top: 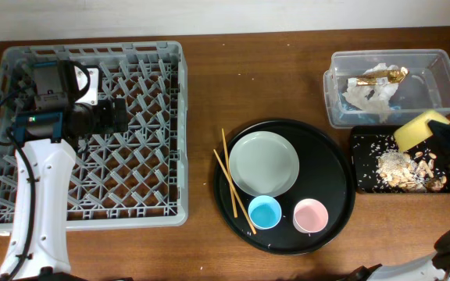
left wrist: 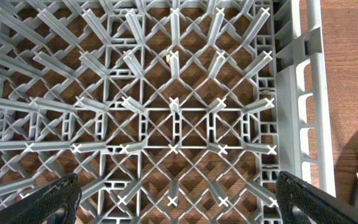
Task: Sort waste into correct bins and load items into the dishwasher rack
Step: 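Grasp the yellow bowl with the right gripper and tip scraps onto the black tray, then set the yellow bowl back on the round tray with the right gripper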
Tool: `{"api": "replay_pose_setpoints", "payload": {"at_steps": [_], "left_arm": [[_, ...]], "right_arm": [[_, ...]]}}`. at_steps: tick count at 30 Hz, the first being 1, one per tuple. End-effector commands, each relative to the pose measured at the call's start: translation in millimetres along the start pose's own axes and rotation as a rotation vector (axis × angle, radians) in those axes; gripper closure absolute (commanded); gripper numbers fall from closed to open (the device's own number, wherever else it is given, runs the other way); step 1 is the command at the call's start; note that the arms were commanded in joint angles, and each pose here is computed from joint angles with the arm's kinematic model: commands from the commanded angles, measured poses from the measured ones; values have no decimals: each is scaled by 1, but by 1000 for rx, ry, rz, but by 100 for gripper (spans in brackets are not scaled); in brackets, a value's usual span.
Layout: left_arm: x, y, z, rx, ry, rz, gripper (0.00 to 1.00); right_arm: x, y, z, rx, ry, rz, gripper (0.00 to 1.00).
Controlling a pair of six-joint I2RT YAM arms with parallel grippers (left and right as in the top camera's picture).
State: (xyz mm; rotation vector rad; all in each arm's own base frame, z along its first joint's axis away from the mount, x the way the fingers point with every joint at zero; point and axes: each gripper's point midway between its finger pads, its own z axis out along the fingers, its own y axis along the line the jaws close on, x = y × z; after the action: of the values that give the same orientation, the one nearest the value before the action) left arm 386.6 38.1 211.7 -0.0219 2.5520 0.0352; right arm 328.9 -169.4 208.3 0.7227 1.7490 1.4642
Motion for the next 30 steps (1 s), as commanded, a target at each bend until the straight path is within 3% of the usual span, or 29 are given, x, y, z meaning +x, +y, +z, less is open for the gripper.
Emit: {"api": "replay_pose_setpoints", "payload": {"at_steps": [1, 3, 5, 7, 12, 15, 18, 24, 27, 28, 30], "left_arm": [[-6, 3, -8, -9, -25, -9, 1], [-6, 3, -8, -9, -25, -9, 1], [-6, 3, -8, -9, -25, -9, 1], [-6, 3, -8, -9, -25, -10, 1], [-6, 3, -8, -9, -25, -9, 1], [-5, 9, -8, -17, -24, -21, 1], [-5, 8, -8, -17, -24, -21, 1], [-5, 8, -8, -17, -24, -21, 1], [-5, 8, -8, -17, -24, -21, 1], [-5, 8, -8, -17, -24, -21, 1], [-5, 8, -8, -17, -24, -21, 1]], "right_arm": [[0, 5, 3, -34, 2, -124, 96], [2, -18, 2, 103, 28, -182, 96], [16, -15, 4, 103, 59, -208, 96], [30, 3, 7, 108, 92, -249, 96], [99, 70, 50, 490, 329, -531, 96], [143, 37, 88, 856, 477, -587, 96], [183, -5, 119, 1098, 614, -651, 96], [223, -118, 144, 1277, 917, -525, 96], [226, -131, 145, 1292, 944, -504, 95], [229, -130, 146, 1278, 948, -496, 57], [232, -125, 149, 1249, 951, -482, 49]]}}
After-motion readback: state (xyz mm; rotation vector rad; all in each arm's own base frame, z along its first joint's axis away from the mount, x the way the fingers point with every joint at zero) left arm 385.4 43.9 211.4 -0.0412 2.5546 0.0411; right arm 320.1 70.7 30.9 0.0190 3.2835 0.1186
